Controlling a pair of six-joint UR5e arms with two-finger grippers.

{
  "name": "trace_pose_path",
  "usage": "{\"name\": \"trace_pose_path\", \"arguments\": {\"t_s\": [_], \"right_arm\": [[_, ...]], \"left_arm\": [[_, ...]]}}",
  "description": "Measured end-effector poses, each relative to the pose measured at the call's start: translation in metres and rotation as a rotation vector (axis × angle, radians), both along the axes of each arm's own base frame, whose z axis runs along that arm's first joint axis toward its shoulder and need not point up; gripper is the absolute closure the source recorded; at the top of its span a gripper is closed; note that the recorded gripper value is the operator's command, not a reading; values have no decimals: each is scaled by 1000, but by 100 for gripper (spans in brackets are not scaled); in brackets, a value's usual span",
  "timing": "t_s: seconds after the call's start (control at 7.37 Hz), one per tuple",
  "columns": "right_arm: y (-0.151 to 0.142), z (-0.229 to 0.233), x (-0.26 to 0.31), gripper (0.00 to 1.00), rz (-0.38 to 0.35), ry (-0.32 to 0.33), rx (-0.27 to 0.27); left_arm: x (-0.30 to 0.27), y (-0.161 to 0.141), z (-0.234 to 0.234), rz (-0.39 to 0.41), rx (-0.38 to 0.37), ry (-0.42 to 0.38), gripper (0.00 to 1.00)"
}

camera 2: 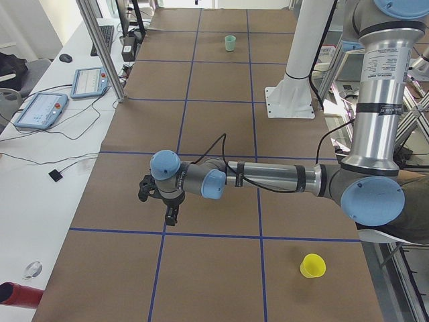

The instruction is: Transfer and stack yellow cup on green cup

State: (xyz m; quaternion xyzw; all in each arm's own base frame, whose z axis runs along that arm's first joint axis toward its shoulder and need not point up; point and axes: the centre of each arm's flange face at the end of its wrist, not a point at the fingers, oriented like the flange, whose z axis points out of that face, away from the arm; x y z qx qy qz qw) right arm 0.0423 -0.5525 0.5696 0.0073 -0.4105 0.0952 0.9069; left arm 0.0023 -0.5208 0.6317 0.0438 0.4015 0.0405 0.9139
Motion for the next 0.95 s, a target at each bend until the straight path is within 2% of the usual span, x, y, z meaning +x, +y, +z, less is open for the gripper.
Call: {"name": "trace_pose_path", "arguments": {"t_s": [0.41, 0.68, 0.95], "right_arm": [[6, 5, -3, 1, -6, -2, -9], [5, 4, -23, 0, -42, -2, 9], [9, 7, -34, 1, -62, -7, 71]], "left_arm": [[-3, 29, 25, -27, 7, 13, 0], [0, 36, 21, -168, -114, 53, 0], [31, 35, 8, -373, -319, 102, 0]]}}
